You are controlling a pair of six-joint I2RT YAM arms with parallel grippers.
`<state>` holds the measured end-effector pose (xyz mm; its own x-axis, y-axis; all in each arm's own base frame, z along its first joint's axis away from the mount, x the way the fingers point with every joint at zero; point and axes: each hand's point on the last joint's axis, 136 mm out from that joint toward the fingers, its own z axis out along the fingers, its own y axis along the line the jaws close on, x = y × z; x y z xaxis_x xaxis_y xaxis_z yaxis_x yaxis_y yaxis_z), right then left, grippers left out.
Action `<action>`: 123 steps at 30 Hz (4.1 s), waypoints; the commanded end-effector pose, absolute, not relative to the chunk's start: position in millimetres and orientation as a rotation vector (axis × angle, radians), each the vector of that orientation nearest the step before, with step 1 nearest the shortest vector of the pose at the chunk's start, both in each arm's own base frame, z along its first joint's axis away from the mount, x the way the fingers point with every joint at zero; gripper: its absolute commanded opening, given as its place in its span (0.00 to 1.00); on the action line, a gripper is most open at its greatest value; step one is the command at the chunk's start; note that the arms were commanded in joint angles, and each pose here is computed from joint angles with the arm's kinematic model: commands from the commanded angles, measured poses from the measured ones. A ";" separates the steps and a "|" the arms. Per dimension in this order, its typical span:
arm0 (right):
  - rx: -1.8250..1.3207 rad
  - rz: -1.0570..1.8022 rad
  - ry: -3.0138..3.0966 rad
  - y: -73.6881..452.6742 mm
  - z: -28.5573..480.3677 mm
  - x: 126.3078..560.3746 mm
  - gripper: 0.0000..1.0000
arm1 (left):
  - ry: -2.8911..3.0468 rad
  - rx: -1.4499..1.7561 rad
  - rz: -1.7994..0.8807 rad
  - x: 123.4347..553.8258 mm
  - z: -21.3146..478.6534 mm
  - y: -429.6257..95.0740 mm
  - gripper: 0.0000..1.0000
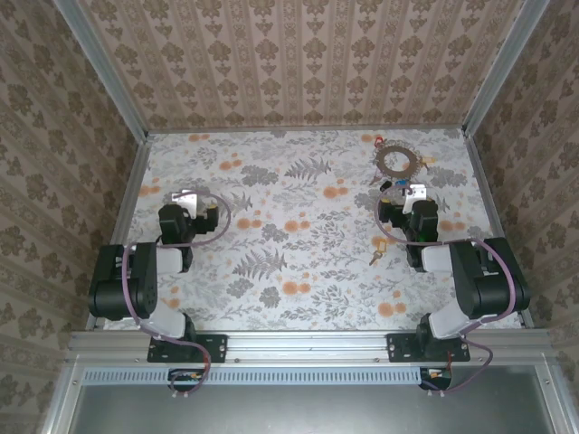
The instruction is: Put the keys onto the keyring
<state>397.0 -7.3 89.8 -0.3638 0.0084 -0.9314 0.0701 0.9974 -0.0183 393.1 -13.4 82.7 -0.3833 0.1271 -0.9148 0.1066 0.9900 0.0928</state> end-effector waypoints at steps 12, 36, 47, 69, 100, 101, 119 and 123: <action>0.062 -0.034 1.920 -5.2 98.2 399.9 1.00 | 1.930 0.143 0.039 399.2 94.3 -11.6 1.00; 0.153 -0.012 1.903 -22.2 151.2 392.8 1.00 | 1.947 0.095 0.090 390.2 135.8 -5.7 1.00; 0.646 0.223 1.821 -40.0 252.5 352.2 1.00 | 1.948 -0.140 -0.086 352.1 277.1 -13.7 1.00; 0.703 0.352 2.485 9.4 113.9 369.4 0.62 | 2.009 0.142 -0.174 345.0 229.9 -49.0 1.00; 1.000 -0.330 2.427 -103.4 84.0 470.0 0.81 | 2.099 0.200 -0.176 350.5 210.4 -65.3 1.00; 0.989 -0.334 2.448 -105.1 79.4 479.1 0.81 | 2.099 0.202 -0.164 350.6 210.1 -64.3 1.00; 1.071 -0.408 2.718 -101.0 27.4 492.0 0.82 | 2.180 0.223 -0.101 349.1 192.3 -63.9 1.00; 1.051 -0.353 2.785 -83.8 16.3 481.3 0.78 | 2.182 0.228 -0.115 350.8 192.9 -67.1 1.00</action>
